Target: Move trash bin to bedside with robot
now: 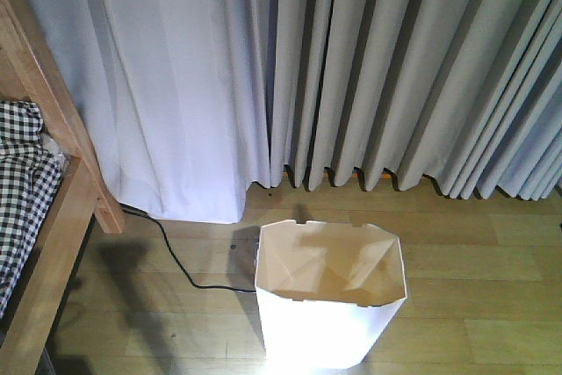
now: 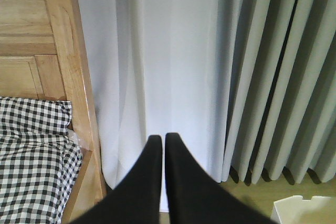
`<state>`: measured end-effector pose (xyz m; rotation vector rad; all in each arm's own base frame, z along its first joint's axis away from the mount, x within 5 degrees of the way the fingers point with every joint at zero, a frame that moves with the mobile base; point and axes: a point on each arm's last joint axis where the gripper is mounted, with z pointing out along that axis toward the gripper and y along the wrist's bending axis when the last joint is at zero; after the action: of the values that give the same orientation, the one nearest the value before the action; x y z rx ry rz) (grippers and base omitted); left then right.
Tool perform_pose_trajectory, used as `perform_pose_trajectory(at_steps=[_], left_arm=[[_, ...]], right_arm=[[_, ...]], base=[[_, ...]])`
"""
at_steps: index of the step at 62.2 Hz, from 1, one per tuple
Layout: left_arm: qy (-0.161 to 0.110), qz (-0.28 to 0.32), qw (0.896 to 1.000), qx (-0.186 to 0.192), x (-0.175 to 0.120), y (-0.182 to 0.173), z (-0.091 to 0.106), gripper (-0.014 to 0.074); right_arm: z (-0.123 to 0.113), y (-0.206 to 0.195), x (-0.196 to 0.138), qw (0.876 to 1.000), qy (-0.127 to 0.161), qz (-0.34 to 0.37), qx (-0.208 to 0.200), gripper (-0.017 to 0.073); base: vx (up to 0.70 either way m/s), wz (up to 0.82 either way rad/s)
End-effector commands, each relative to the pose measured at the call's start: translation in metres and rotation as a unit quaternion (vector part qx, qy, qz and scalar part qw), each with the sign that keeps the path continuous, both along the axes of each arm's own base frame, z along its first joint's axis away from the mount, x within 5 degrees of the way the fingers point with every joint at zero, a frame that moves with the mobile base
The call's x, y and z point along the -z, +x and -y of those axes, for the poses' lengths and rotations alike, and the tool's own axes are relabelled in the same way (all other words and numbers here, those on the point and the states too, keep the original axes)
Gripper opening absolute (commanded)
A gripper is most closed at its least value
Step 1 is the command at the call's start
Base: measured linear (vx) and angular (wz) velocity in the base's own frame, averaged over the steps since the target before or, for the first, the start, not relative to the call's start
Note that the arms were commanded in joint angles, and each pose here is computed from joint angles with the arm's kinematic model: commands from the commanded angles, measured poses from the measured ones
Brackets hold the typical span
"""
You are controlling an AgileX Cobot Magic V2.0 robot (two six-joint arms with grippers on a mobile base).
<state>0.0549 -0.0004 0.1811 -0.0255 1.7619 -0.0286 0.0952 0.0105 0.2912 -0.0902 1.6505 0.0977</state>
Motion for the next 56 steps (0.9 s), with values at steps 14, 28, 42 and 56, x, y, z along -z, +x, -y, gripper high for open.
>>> perform_pose_trajectory(at_steps=[14, 28, 42, 56], left_arm=[[-0.004, 0.033, 0.999, 0.000, -0.001, 0.001, 0.000, -0.0006], [-0.004, 0.033, 0.999, 0.000, -0.001, 0.001, 0.000, -0.0006], [-0.004, 0.033, 0.999, 0.000, -0.001, 0.001, 0.000, -0.0006], [-0.004, 0.033, 0.999, 0.000, -0.001, 0.001, 0.000, -0.0006]], right_arm=[[0.003, 0.000, -0.012, 0.999, 0.029, 0.024, 0.021, -0.0010], [0.005, 0.001, -0.013, 0.999, 0.027, 0.030, 0.030, -0.0010], [0.007, -0.008, -0.012, 0.999, -0.009, 0.032, 0.041, -0.0010], [0.015, -0.028, -0.017, 0.994, -0.006, 0.063, 0.094, -0.0010]], base=[[0.00, 0.00], [0.00, 0.00], [0.00, 0.00], [0.00, 0.00]])
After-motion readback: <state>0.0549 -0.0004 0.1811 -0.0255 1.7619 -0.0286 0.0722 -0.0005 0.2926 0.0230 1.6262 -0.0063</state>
